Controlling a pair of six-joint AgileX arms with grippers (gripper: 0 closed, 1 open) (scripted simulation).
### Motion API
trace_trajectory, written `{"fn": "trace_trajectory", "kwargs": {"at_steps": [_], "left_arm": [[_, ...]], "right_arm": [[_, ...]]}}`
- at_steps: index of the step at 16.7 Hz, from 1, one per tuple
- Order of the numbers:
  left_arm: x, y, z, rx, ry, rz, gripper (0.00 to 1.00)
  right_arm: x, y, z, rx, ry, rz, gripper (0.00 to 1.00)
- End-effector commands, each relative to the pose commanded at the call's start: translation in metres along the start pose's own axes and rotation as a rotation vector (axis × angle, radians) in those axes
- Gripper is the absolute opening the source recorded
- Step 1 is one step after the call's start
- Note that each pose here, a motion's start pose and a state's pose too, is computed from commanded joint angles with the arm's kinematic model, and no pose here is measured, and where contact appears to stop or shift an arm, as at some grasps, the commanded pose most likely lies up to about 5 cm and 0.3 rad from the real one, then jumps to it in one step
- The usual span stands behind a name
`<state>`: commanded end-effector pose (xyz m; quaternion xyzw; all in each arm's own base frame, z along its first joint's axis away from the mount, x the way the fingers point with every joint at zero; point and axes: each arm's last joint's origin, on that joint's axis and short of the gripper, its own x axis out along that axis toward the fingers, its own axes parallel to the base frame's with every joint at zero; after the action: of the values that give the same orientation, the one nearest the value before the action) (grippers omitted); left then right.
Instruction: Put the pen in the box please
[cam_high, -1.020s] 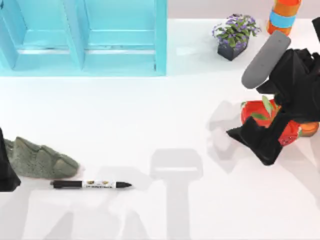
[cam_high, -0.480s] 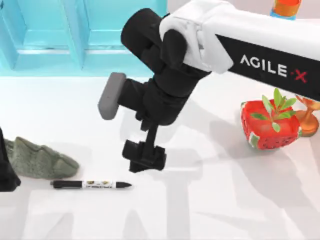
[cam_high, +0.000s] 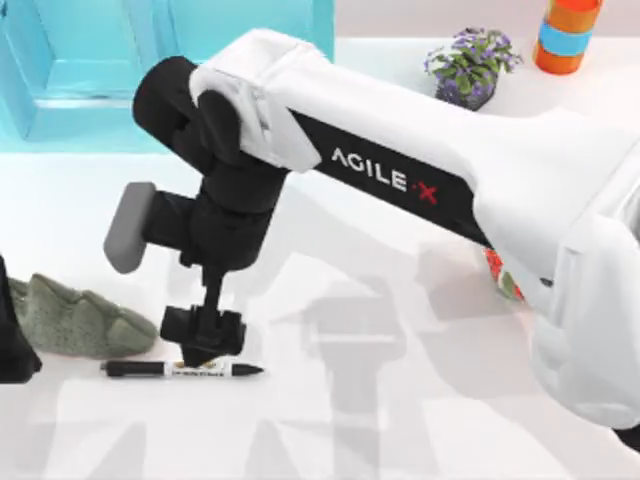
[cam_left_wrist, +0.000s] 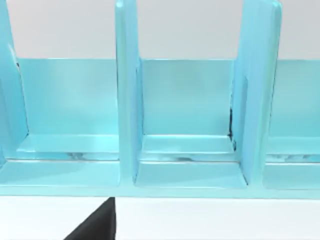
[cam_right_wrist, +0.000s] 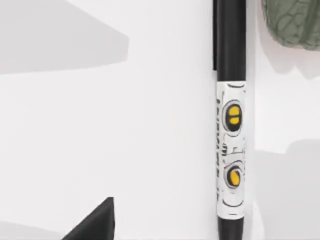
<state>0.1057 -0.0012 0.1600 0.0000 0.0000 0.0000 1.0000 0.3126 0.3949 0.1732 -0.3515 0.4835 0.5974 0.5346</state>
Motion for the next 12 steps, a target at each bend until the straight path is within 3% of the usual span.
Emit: {"fn": "trace_trajectory", "kwargs": {"at_steps": [12], "left_arm": [[0.000,0.000,0.000,0.000,0.000,0.000,1.00]], "right_arm": [[0.006,-0.013,-0.003,-0.008,-0.003,-0.006,1.00]]}}
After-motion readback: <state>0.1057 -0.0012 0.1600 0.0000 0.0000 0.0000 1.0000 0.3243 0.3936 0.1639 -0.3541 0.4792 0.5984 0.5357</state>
